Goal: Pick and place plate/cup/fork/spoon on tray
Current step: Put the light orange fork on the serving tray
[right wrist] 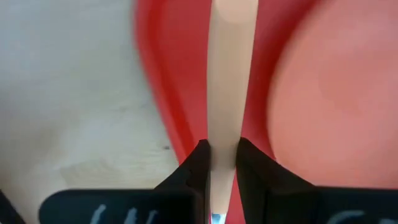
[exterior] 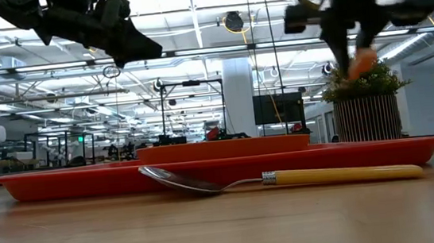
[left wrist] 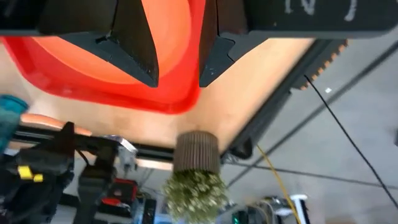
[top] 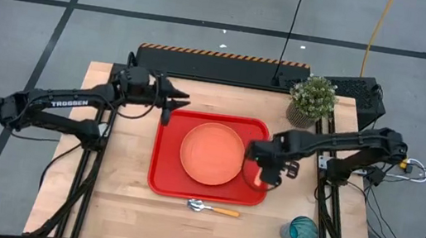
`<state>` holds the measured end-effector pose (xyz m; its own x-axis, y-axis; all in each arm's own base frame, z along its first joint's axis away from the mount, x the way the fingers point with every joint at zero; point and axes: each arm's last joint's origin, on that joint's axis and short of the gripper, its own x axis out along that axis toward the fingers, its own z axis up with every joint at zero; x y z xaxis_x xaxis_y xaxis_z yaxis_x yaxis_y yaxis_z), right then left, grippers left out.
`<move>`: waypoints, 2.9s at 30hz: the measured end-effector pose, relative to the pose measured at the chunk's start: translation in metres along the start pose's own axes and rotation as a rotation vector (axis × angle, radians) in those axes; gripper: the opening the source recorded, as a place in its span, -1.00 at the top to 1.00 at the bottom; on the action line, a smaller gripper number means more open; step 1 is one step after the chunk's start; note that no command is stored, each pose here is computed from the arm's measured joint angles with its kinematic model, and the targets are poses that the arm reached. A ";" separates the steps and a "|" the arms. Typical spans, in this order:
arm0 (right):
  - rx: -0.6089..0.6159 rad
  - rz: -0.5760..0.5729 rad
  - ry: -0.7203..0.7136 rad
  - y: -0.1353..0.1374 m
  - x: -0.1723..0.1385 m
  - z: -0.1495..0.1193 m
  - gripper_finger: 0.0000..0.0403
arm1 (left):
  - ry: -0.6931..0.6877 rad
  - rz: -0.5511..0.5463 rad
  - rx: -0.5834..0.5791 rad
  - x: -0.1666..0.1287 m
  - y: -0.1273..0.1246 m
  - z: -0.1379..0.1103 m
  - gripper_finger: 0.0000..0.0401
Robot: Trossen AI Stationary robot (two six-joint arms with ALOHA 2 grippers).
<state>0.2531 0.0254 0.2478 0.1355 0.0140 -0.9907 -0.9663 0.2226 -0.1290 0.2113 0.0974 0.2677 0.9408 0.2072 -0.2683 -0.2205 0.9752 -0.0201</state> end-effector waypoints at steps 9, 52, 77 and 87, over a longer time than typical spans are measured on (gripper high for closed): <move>-0.332 -0.025 0.118 0.006 0.038 0.017 0.83 | -0.039 -0.011 0.003 0.003 -0.014 0.004 0.41; -0.217 -0.005 0.048 -0.011 0.080 -0.013 0.82 | -0.086 0.044 0.058 0.001 -0.003 0.009 0.41; -0.230 -0.063 0.125 -0.013 0.086 -0.019 0.82 | -0.088 0.045 0.074 0.001 -0.003 0.009 0.41; -0.232 -0.177 0.141 -0.046 0.038 -0.011 0.82 | -0.086 0.046 0.088 0.001 -0.003 0.009 0.41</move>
<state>0.3006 0.0053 0.2153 0.2897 -0.1435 -0.9463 -0.9568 -0.0185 -0.2901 0.2148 0.0954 0.2762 0.9496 0.2543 -0.1834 -0.2443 0.9667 0.0758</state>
